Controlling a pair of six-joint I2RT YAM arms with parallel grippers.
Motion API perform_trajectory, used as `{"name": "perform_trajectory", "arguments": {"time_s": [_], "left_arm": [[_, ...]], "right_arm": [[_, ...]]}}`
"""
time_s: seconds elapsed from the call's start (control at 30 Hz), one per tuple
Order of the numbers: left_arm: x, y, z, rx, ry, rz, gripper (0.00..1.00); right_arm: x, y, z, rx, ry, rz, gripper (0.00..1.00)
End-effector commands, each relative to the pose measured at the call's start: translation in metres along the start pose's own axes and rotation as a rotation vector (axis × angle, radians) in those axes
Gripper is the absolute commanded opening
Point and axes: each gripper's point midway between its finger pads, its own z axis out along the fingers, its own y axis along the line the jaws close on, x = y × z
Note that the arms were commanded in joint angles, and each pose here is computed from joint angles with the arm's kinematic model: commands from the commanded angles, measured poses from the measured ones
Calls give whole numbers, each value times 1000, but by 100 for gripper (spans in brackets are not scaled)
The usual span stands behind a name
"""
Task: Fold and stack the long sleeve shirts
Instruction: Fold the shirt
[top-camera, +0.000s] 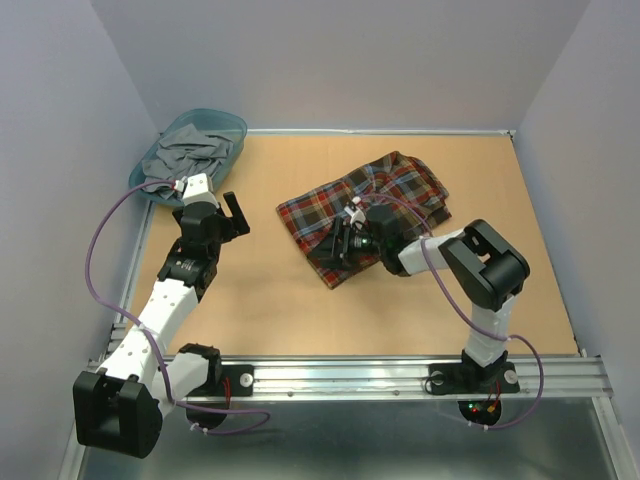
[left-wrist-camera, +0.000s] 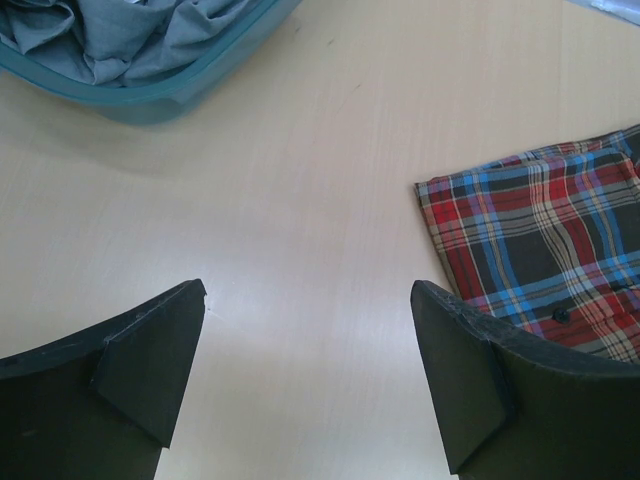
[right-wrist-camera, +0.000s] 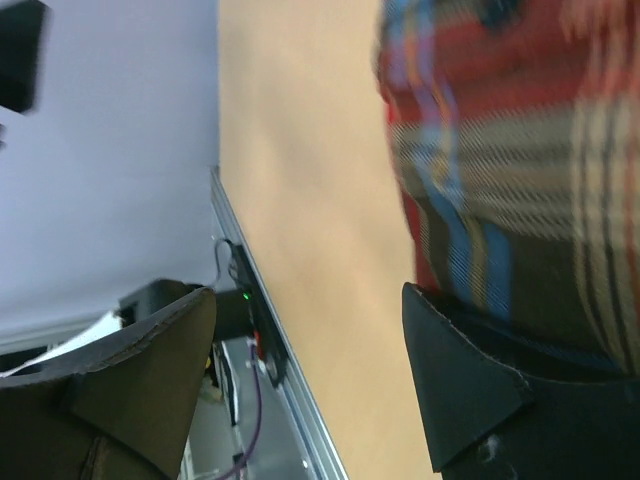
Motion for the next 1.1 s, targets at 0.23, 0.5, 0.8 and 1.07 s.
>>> {"name": "perform_trajectory", "arguments": {"time_s": [0.23,0.5,0.8,1.07], "left_arm": [[3,-8,2,43,0,-6,95],[17,-68,-9,304,53,8,88],[56,-162,-23,538,131,164,77],[110,-221,-16,648,243,350,55]], "right_arm": [[52,-30,-8,-8,89,27,80],[-33,10,-39,52,-99,-117,79],[-105,-38,-111,350,-286,-183,70],[-125,-62,-138,557,-301,-282,57]]}}
